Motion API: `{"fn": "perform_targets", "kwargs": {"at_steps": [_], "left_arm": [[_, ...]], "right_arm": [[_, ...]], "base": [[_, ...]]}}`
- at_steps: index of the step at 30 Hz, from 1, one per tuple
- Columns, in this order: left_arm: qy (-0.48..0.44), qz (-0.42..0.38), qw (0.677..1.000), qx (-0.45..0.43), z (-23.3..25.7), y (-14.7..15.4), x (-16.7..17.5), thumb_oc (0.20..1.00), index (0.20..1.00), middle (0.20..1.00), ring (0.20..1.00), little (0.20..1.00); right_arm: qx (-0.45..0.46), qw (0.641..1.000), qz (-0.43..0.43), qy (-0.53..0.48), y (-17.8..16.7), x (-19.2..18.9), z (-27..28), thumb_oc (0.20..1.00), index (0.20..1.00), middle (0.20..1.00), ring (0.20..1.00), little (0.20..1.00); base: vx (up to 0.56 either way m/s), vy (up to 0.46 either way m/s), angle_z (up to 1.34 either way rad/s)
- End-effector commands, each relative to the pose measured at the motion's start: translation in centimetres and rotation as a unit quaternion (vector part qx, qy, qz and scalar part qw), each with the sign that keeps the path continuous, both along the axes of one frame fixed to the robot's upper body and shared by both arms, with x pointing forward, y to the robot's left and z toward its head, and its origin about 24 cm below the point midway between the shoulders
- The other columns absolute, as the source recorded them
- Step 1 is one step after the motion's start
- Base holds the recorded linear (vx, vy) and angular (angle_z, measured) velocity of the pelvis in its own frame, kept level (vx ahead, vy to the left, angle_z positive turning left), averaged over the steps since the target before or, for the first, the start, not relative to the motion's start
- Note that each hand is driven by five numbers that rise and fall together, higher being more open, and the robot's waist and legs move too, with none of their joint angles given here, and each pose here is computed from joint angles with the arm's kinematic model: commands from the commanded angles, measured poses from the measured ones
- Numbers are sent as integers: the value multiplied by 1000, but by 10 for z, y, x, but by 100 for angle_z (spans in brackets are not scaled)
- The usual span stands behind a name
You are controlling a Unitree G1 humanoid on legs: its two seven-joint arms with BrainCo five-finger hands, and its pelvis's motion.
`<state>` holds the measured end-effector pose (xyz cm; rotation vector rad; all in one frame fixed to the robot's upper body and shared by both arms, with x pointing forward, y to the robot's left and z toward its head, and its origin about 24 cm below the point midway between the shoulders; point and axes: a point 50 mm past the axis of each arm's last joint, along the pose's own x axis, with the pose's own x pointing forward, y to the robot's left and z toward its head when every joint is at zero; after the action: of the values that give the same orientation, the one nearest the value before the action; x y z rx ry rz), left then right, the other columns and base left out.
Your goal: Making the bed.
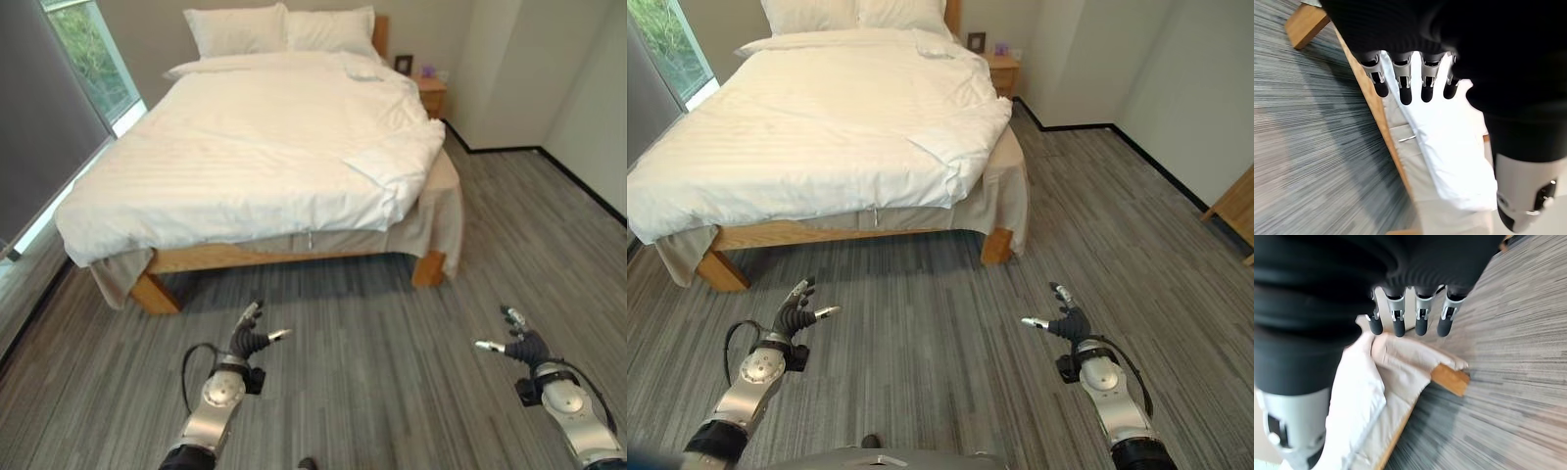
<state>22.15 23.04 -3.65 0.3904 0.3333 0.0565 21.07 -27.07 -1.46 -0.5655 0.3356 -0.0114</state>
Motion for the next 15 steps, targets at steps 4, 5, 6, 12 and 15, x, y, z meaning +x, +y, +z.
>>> {"fn": "perform_targets", "kwargs": {"at_steps": [4, 5, 6, 12, 15], "left_arm": [[-65, 21, 997, -21, 24, 5, 10, 1000, 1000, 1000, 1000, 1000], [-67, 25, 997, -22, 24, 6, 9, 1000, 1000, 1000, 1000, 1000], [-66, 23, 997, -21, 24, 6, 9, 1000, 1000, 1000, 1000, 1000], [-50, 34, 998, -12, 18, 12, 7, 1000, 1000, 1000, 1000, 1000], [-46, 40, 998, -31, 14, 9, 4, 1000, 1000, 1000, 1000, 1000]], "right_arm": [[-18, 996, 32, -76, 4, 21, 33, 1000, 1000, 1000, 1000, 1000], [-16, 997, 29, -75, 4, 19, 33, 1000, 1000, 1000, 1000, 1000], [-14, 997, 24, -73, 3, 18, 31, 1000, 1000, 1000, 1000, 1000], [4, 999, 4, -49, 4, 10, 16, 1000, 1000, 1000, 1000, 1000], [5, 999, 8, -49, 5, 12, 16, 1000, 1000, 1000, 1000, 1000]], "base": [[201, -80, -5], [334, -202, -1], [286, -236, 3], [327, -272, 54], [249, -200, 38]]}}
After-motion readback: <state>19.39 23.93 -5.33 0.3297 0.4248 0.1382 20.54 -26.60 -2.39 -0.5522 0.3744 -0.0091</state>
